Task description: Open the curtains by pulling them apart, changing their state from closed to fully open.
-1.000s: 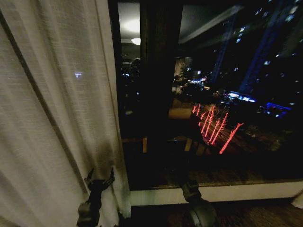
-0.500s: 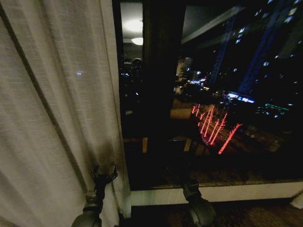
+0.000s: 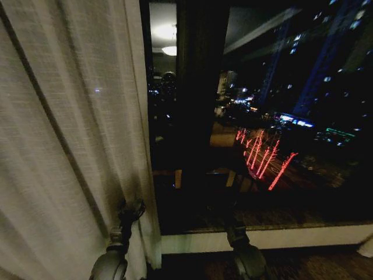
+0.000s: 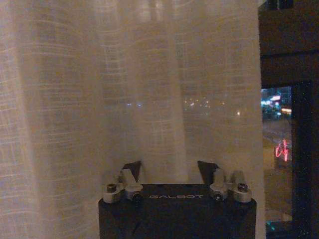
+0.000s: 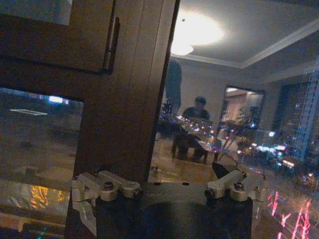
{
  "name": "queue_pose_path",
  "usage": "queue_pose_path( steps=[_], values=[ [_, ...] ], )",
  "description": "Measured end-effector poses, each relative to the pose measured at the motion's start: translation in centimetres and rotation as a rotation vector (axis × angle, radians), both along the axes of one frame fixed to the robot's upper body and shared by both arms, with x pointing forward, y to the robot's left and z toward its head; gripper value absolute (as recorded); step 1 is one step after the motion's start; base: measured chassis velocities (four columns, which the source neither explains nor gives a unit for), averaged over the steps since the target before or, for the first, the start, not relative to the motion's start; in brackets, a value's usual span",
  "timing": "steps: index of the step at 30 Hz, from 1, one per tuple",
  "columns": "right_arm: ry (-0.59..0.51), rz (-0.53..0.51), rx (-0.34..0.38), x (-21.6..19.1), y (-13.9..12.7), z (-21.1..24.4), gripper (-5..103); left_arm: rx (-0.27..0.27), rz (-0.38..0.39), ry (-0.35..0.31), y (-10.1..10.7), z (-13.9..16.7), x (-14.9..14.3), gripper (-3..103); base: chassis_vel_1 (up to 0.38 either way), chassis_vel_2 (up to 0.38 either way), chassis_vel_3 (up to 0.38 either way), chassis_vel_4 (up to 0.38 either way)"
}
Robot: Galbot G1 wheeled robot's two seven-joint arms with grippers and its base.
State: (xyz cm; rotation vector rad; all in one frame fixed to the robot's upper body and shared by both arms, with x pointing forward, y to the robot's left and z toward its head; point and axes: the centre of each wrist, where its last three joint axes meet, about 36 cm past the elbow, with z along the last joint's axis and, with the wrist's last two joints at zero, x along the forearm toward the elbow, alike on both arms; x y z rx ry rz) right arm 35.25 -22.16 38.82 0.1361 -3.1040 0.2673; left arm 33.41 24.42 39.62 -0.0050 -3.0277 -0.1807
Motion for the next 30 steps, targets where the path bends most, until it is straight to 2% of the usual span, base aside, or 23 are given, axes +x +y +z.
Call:
queue_pose_path(
  steps=[3,4,5,7,8,10,12,13,14,16,17,18,30],
  values=[
    [0.003,0.001,0.013,0.1,0.0,-0.1,100,-0.005,0.001,0.000,0.1,0.1,0.0,62,0.000,0.000,0.000,0.000],
    [0.005,0.003,0.026,0.1,0.0,-0.1,100,-0.007,0.002,0.000,0.3,0.1,0.0,51,0.000,0.000,0.000,0.000],
    [0.004,0.004,0.031,0.2,0.1,-0.1,100,-0.007,0.000,0.001,0.3,0.1,0.0,51,0.000,0.000,0.000,0.000],
    [0.003,0.005,0.034,0.3,0.1,-0.1,100,-0.007,-0.001,0.001,0.5,0.2,-0.1,41,0.000,0.000,0.000,0.000],
    [0.003,0.005,0.034,0.3,0.1,-0.1,100,-0.007,-0.001,0.001,0.5,0.2,-0.1,41,0.000,0.000,0.000,0.000],
    [0.002,0.008,0.037,0.4,0.3,-0.1,100,-0.006,-0.002,0.000,0.7,0.4,-0.3,30,0.000,0.000,0.000,0.000],
    [0.002,0.010,0.038,0.4,0.4,-0.1,100,-0.006,-0.004,0.000,0.8,0.4,-0.4,30,0.000,0.000,0.000,0.000],
    [0.003,0.013,0.039,0.4,0.6,-0.1,100,-0.005,-0.005,0.000,0.9,0.5,-0.5,19,0.000,0.000,0.000,0.000],
    [0.003,0.014,0.040,0.4,0.6,-0.1,100,-0.006,-0.006,0.000,0.9,0.5,-0.6,19,0.000,0.000,0.000,0.000],
    [0.003,0.016,0.040,0.3,0.7,0.0,100,-0.007,-0.007,0.000,0.9,0.6,-0.8,8,0.000,0.000,0.000,0.000],
    [0.003,0.016,0.040,0.3,0.7,0.0,100,-0.007,-0.007,0.000,0.9,0.6,-0.8,8,0.000,0.000,0.000,0.000],
    [0.001,0.017,0.040,0.3,0.8,0.0,100,-0.008,-0.008,0.000,0.9,0.6,-0.9,3,0.000,0.000,0.000,0.000],
    [-0.003,0.038,-0.010,-0.1,1.1,0.0,100,-0.016,-0.008,-0.008,0.8,1.2,-1.6,0,0.000,0.000,0.000,0.000]
  ],
)
